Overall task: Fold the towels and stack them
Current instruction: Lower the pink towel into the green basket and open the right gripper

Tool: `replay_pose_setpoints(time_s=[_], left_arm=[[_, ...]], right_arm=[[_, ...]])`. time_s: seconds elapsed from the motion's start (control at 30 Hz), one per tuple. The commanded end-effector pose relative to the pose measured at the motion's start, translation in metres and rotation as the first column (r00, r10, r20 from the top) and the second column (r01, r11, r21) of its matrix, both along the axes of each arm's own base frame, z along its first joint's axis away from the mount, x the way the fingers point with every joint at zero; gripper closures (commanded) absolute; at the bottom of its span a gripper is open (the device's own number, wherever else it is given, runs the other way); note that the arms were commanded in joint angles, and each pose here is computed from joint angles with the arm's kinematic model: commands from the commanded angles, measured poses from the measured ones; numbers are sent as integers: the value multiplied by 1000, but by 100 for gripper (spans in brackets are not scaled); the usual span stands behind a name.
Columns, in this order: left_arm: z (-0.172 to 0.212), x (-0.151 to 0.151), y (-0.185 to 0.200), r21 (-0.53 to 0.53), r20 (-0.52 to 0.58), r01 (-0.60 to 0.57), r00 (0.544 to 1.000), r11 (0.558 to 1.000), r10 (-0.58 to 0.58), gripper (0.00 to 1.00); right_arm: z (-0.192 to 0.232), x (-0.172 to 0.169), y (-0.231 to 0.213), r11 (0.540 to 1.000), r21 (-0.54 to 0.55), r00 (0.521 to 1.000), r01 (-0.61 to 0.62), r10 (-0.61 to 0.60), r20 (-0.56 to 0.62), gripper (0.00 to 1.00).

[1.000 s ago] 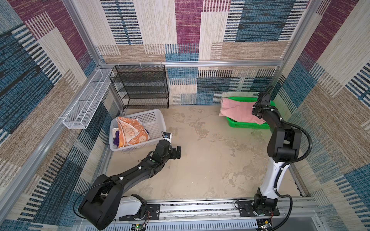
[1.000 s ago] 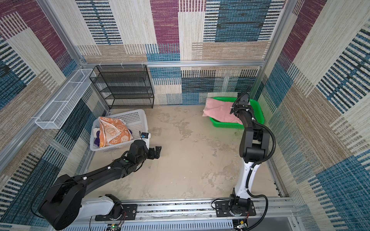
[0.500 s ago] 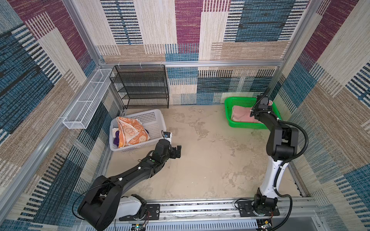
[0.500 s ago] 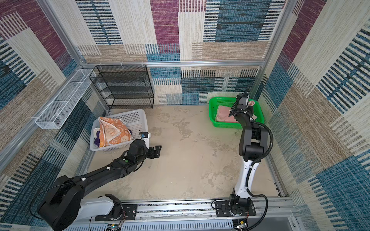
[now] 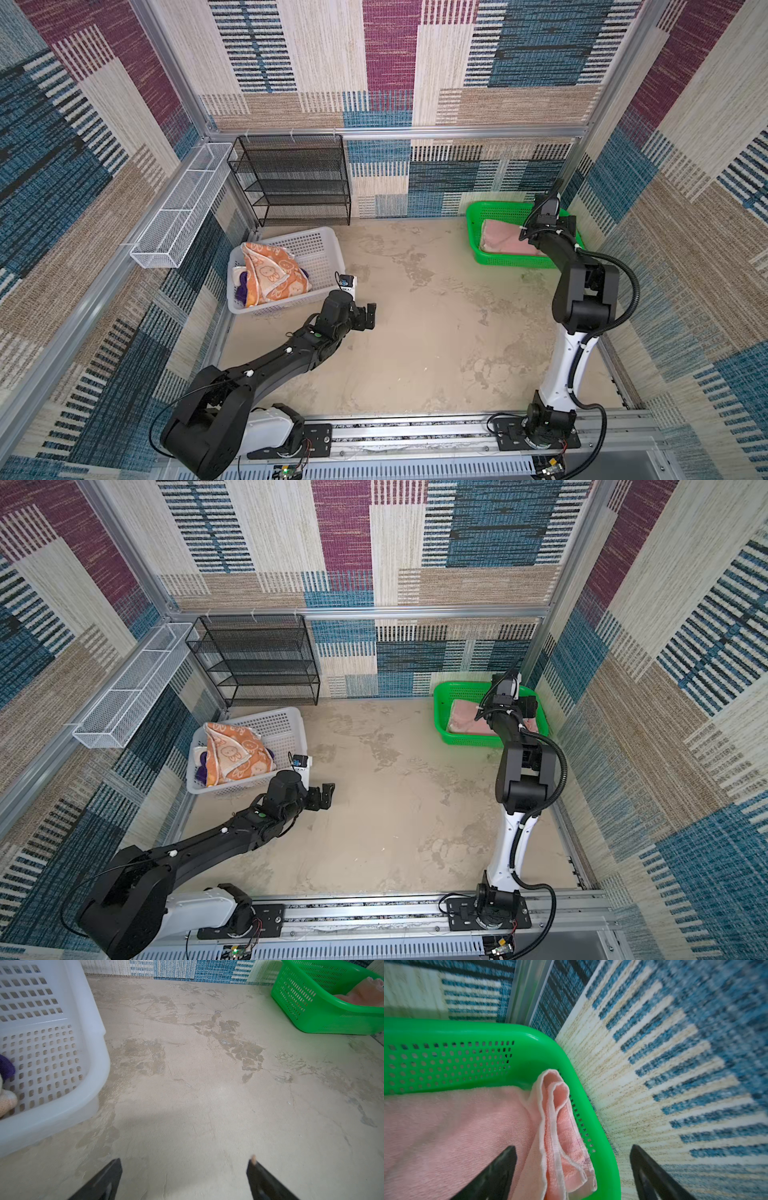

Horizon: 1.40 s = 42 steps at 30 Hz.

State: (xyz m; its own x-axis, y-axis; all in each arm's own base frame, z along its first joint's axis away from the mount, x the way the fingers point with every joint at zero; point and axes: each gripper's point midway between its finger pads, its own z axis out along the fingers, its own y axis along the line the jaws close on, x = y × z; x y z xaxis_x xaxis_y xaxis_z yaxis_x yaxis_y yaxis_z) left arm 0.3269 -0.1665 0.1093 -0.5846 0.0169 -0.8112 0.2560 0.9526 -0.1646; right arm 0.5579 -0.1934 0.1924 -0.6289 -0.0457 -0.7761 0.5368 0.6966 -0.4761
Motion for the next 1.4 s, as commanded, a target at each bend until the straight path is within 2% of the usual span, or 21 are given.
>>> replay_pose_setpoints(time_s=[0.0, 0.1, 0.23, 0.4, 0.5, 0.7, 1.0, 1.07, 1.2, 1.37], left_arm=[[4, 1, -1, 3, 17, 12, 1000, 1000, -12, 1], [5, 1, -2, 1, 21, 14, 1000, 1000, -14, 1], [4, 0, -2, -7, 25, 20, 1000, 1000, -19, 1], [9, -5, 1, -7, 40, 22, 999, 1000, -21, 1], [15, -7, 4, -2, 58, 18, 998, 1000, -18, 1], [30, -12, 11, 6, 97, 9, 995, 1000, -9, 1], [38, -18, 19, 16, 118, -8, 993, 1000, 6, 1], [37, -19, 21, 12, 118, -11, 993, 1000, 10, 1], [35, -22, 23, 4, 116, -17, 993, 1000, 17, 1], [34, -26, 27, 6, 119, -27, 993, 1000, 26, 1]], right_arm=[[10, 12, 38, 986, 101, 989, -131, 124, 76, 4], [6, 19, 77, 952, 187, 969, -243, 228, 96, 3], [-14, 26, 130, 869, 329, 929, -369, 351, 115, 1], [-53, 33, 170, 813, 420, 909, -403, 408, 84, 0], [-69, 36, 188, 784, 456, 896, -423, 438, 78, 0], [-72, 38, 223, 738, 475, 857, -480, 509, 75, 0], [-71, 35, 275, 600, 552, 770, -579, 625, 129, 0], [-67, 37, 274, 606, 553, 780, -572, 609, 140, 0], [-59, 43, 246, 701, 516, 848, -493, 519, 104, 0], [-84, 37, 191, 765, 552, 916, -331, 402, -7, 1]])
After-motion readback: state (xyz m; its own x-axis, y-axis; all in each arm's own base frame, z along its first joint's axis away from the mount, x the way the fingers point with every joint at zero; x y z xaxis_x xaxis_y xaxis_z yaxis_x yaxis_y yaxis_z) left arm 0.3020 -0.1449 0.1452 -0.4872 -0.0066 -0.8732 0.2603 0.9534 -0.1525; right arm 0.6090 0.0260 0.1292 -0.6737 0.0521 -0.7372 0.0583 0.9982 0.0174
